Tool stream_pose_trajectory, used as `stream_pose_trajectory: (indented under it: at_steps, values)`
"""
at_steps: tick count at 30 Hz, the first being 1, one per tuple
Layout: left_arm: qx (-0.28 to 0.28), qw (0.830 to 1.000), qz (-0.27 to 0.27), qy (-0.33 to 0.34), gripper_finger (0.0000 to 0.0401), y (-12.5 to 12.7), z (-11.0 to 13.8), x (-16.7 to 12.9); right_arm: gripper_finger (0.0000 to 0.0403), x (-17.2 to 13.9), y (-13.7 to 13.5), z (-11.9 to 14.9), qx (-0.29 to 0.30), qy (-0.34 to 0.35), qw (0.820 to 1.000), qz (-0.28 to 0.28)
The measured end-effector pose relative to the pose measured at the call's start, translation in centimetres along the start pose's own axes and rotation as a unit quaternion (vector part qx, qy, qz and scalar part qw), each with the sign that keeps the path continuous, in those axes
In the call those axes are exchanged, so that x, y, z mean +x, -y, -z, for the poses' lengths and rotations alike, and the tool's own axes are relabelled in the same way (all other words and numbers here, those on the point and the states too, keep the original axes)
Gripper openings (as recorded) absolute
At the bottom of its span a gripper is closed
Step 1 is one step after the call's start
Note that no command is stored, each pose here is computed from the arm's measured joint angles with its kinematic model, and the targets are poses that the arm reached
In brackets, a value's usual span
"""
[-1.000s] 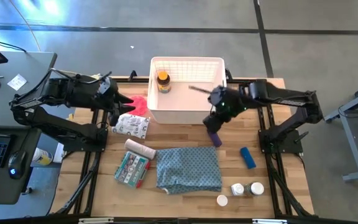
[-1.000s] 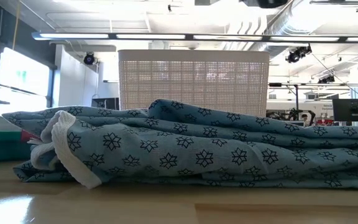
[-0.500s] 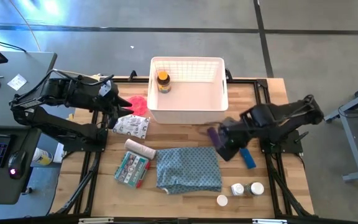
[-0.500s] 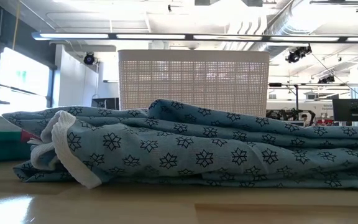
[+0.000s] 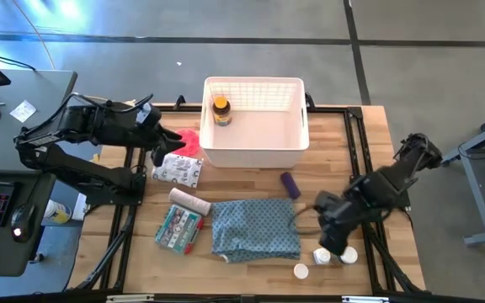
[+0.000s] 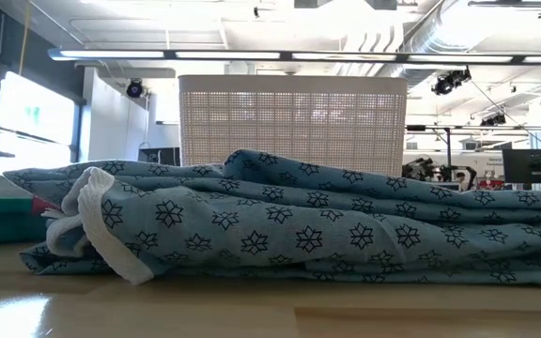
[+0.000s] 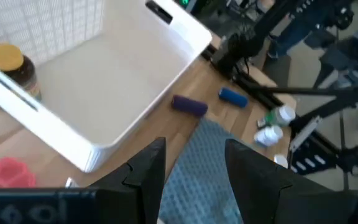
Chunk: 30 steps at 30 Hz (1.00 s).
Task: Pick & place medical supplies in basket/bin
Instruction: Put the green pill bottle into the white bin
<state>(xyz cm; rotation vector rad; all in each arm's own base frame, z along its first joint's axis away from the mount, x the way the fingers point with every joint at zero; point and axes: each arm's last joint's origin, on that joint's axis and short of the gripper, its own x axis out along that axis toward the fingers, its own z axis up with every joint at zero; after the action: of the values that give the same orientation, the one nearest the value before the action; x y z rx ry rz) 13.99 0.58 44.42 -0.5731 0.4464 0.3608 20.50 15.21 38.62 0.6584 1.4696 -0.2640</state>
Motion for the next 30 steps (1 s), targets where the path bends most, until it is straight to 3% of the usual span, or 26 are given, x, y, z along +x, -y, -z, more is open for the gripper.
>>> stream_pose_trajectory:
  at_steps: [10,16,22,30]
  values:
    - [-0.044,0.998,0.042,0.031,0.02,1.6,-1.3,2.3,0.0167,0.5,-1.1,4.0,-0.096,0.047,0.994,0.023]
    - [-0.048,0.997,0.044,0.048,0.02,2.8,-2.0,5.0,0.0179,0.8,-1.4,6.0,-0.177,0.093,0.979,0.04]
    - [-0.047,0.987,0.128,0.081,0.02,5.1,-2.8,6.5,0.0171,1.4,-1.5,7.7,-0.193,0.088,0.976,0.043]
    - [-0.027,0.98,0.163,0.115,0.02,6.4,-3.1,6.5,0.0196,7.2,-0.2,9.7,-0.164,0.045,0.978,0.12]
